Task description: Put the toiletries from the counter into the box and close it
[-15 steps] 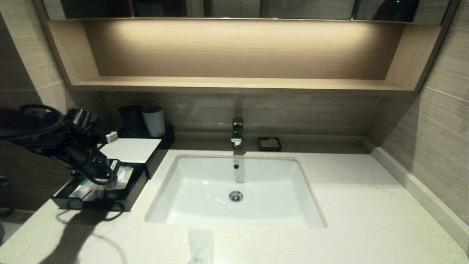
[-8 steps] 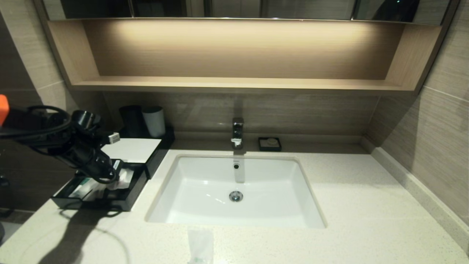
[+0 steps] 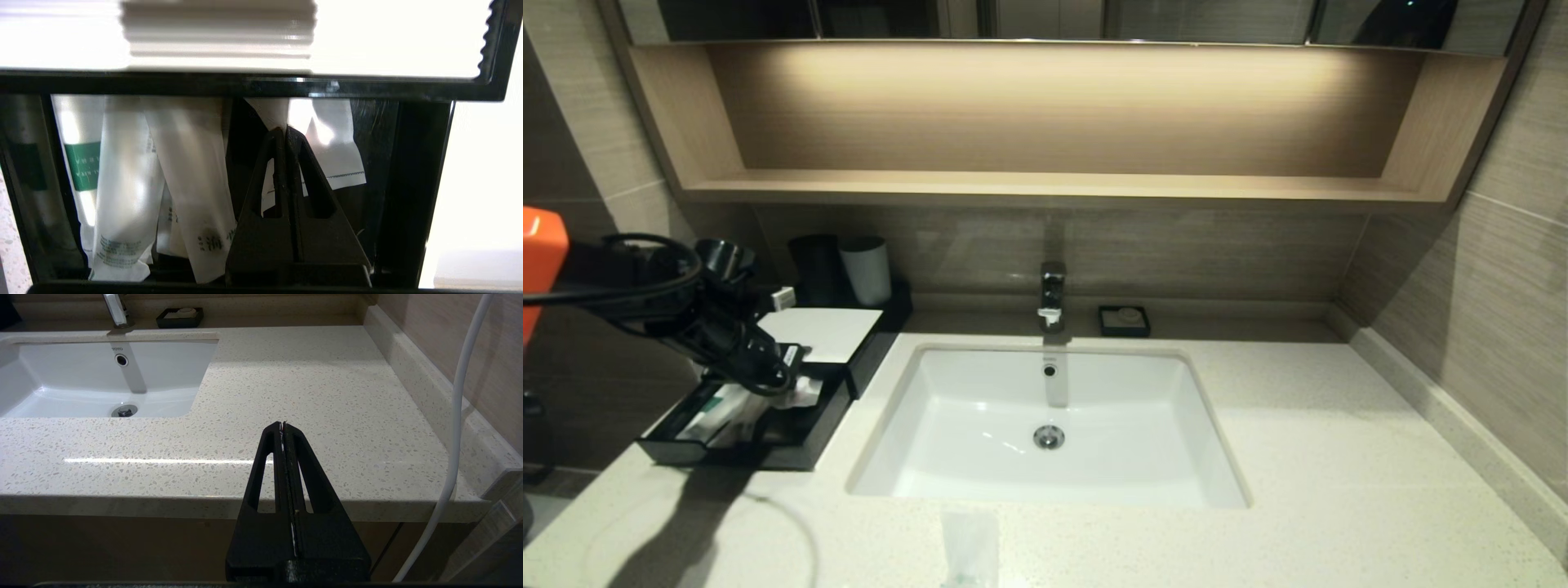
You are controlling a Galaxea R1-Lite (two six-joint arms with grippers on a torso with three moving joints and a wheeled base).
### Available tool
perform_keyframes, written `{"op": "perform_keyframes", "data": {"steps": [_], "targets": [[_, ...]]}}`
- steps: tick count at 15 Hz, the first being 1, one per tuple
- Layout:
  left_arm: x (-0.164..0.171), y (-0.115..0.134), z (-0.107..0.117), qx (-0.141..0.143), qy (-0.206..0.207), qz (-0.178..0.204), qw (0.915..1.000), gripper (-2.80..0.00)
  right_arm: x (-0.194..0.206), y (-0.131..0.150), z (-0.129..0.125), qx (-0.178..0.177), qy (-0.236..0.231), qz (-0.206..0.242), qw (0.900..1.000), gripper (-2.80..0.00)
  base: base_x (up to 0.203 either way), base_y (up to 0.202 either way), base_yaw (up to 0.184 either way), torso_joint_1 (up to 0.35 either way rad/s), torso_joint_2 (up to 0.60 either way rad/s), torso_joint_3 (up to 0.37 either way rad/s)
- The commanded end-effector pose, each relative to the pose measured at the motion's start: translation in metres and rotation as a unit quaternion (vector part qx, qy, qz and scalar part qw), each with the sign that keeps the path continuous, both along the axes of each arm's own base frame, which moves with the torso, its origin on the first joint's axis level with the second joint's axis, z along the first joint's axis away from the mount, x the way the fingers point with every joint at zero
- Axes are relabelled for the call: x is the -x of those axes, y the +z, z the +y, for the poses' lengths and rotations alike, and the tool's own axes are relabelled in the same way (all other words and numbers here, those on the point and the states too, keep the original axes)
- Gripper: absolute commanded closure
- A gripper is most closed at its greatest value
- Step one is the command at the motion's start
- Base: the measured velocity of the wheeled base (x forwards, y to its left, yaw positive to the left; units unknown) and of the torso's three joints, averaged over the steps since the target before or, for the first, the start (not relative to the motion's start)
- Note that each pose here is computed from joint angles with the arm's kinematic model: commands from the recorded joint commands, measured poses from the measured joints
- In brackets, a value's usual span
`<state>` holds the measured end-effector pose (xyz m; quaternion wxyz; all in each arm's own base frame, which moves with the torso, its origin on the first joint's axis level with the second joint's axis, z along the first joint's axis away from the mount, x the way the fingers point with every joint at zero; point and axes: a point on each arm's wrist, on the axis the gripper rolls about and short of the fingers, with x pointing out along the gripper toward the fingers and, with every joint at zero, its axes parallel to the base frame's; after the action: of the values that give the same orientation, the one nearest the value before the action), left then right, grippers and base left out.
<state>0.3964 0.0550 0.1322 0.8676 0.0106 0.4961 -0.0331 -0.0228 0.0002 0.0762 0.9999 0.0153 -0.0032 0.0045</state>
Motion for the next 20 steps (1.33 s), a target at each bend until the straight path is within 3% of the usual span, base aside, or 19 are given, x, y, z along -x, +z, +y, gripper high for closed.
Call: {"op": "perform_keyframes", "data": {"steps": [1,5,6,11,13,16,20], "targets": [[-0.006,-0.005,-0.001,0.000,-0.002,0.003,1.0000,0.00,0.000,0.000,0.000,0.000,0.000,0.000,1.000,0.00,0.000,0.000,0.000,0.000,0.00,0.000],[-0.010,-0.009,-0.001,0.004,0.002,0.004,1.0000,0.00,0.000,0.000,0.000,0.000,0.000,0.000,1.000,0.00,0.000,0.000,0.000,0.000,0.00,0.000],[-0.011,-0.006,0.000,0.006,0.007,-0.002,1.0000,-2.80,0.000,0.000,0.000,0.000,0.000,0.000,1.000,0.00,0.000,0.000,0.000,0.000,0.00,0.000],[-0.003,0.020,0.000,0.004,0.016,-0.032,0.9994,-2.80,0.000,0.000,0.000,0.000,0.000,0.000,1.000,0.00,0.000,0.000,0.000,0.000,0.00,0.000],[0.007,0.030,0.000,0.005,0.016,-0.022,0.9996,-2.80,0.000,0.000,0.000,0.000,0.000,0.000,1.000,0.00,0.000,0.000,0.000,0.000,0.00,0.000],[0.035,0.056,-0.003,0.009,0.016,-0.016,0.9997,-2.80,0.000,0.000,0.000,0.000,0.000,0.000,1.000,0.00,0.000,0.000,0.000,0.000,0.00,0.000],[0.074,0.068,-0.008,0.011,0.018,-0.010,0.9997,-2.80,0.000,0.000,0.000,0.000,0.000,0.000,1.000,0.00,0.000,0.000,0.000,0.000,0.00,0.000]]}}
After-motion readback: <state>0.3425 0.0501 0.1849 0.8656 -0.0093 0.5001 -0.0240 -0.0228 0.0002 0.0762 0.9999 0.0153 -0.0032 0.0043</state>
